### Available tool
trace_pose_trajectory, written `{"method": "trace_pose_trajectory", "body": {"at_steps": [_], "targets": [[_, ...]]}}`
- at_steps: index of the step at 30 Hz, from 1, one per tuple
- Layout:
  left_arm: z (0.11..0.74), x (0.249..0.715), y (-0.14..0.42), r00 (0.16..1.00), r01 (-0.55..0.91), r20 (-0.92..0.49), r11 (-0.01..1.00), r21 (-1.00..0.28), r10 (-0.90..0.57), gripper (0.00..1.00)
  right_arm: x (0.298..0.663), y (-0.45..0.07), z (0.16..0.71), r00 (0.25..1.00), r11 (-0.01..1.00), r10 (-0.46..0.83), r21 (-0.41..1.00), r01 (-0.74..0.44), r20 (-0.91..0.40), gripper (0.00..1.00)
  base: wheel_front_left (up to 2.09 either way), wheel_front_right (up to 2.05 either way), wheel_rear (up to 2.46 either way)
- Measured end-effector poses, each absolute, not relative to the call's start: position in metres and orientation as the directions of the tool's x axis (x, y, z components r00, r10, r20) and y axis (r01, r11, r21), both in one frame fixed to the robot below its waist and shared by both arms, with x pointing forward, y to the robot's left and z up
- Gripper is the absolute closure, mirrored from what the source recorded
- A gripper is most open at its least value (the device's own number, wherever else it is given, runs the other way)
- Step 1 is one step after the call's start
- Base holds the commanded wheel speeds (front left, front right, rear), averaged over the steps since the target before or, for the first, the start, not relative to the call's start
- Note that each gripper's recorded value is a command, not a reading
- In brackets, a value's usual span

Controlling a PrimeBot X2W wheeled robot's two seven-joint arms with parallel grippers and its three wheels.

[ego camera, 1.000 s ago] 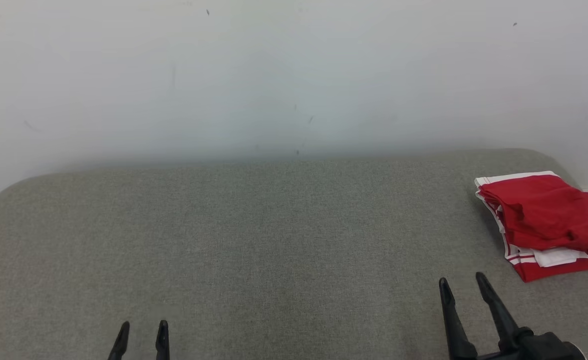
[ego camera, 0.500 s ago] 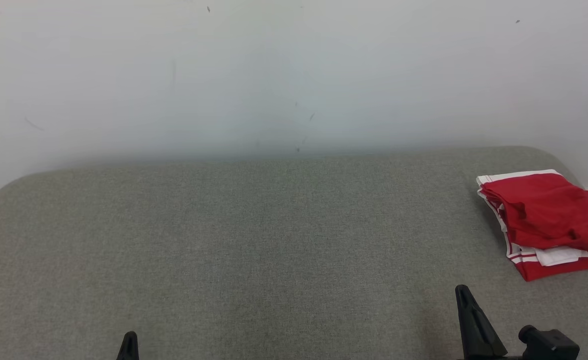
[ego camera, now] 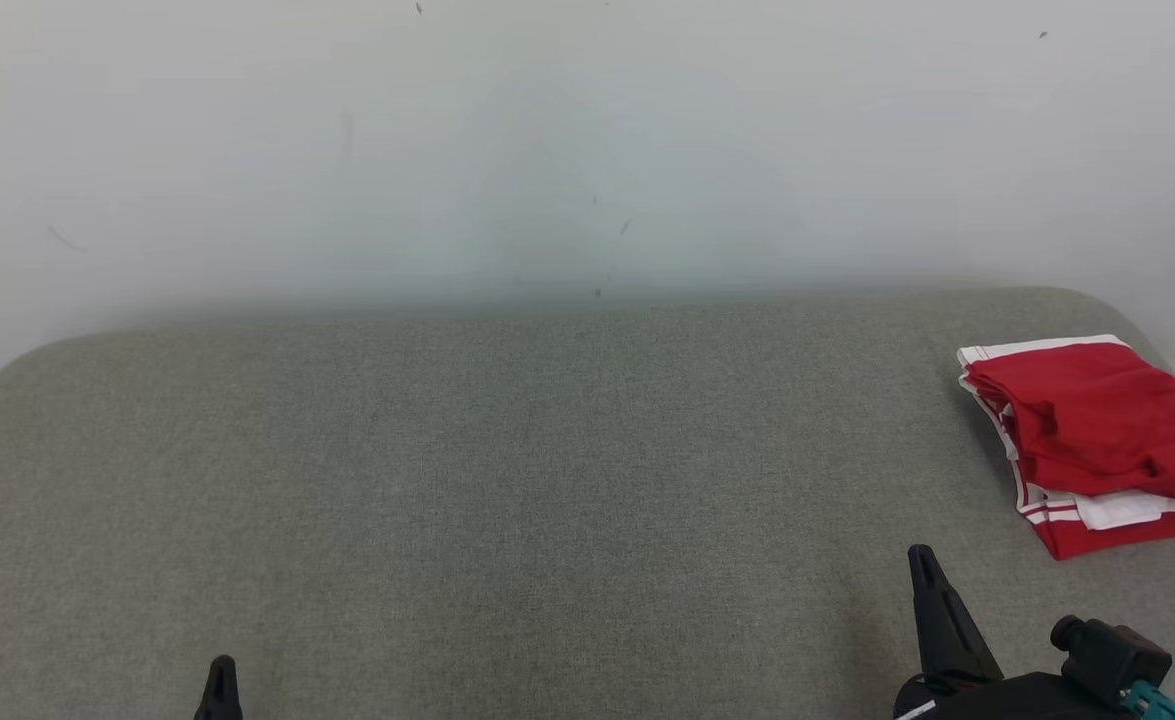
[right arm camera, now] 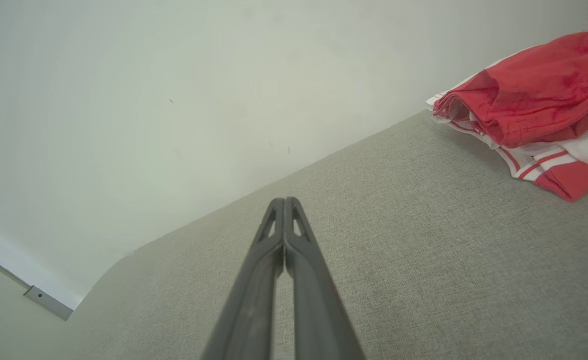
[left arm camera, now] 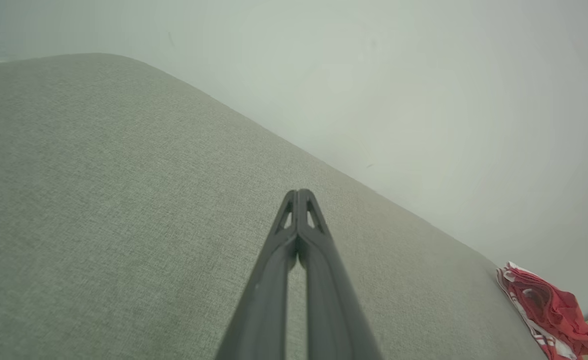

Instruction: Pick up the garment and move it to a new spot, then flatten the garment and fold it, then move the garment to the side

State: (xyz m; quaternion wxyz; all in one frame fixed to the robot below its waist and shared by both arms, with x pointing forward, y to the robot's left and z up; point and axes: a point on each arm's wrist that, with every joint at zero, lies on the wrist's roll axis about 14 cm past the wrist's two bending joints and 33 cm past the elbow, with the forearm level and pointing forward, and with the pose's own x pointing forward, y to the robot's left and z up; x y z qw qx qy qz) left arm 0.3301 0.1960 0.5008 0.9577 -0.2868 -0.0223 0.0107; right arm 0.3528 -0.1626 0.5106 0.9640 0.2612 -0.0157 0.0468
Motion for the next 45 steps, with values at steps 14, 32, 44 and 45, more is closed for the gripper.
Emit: {"method": "trace_pose_trajectory", "body": {"at_steps": [14,32,44,45], "targets": [[0.5,0.336,0.21,0.997,-0.044,0.016,0.72,-0.692,0.077,1.0,0.366,-0.161,0.51,0.996,0.747,0.079,0.66,-0.078,0.029,1.0,0.0,0.0,0.0],[0.499,0.342,0.225,0.993,-0.069,-0.006,0.548,-0.834,0.116,1.0,0.382,-0.157,0.509,0.996,0.579,0.091,0.813,-0.055,0.003,1.0,0.0,0.0,0.0],[0.499,0.346,0.233,0.991,-0.073,-0.016,0.437,-0.897,0.134,1.0,0.391,-0.153,0.509,0.994,0.467,0.108,0.883,-0.041,-0.011,1.0,0.0,0.0,0.0],[0.499,0.346,0.234,0.991,-0.073,-0.016,0.429,-0.9,0.135,1.0,0.392,-0.153,0.51,0.994,0.457,0.108,0.889,-0.041,-0.01,1.0,0.0,0.0,0.0]]}}
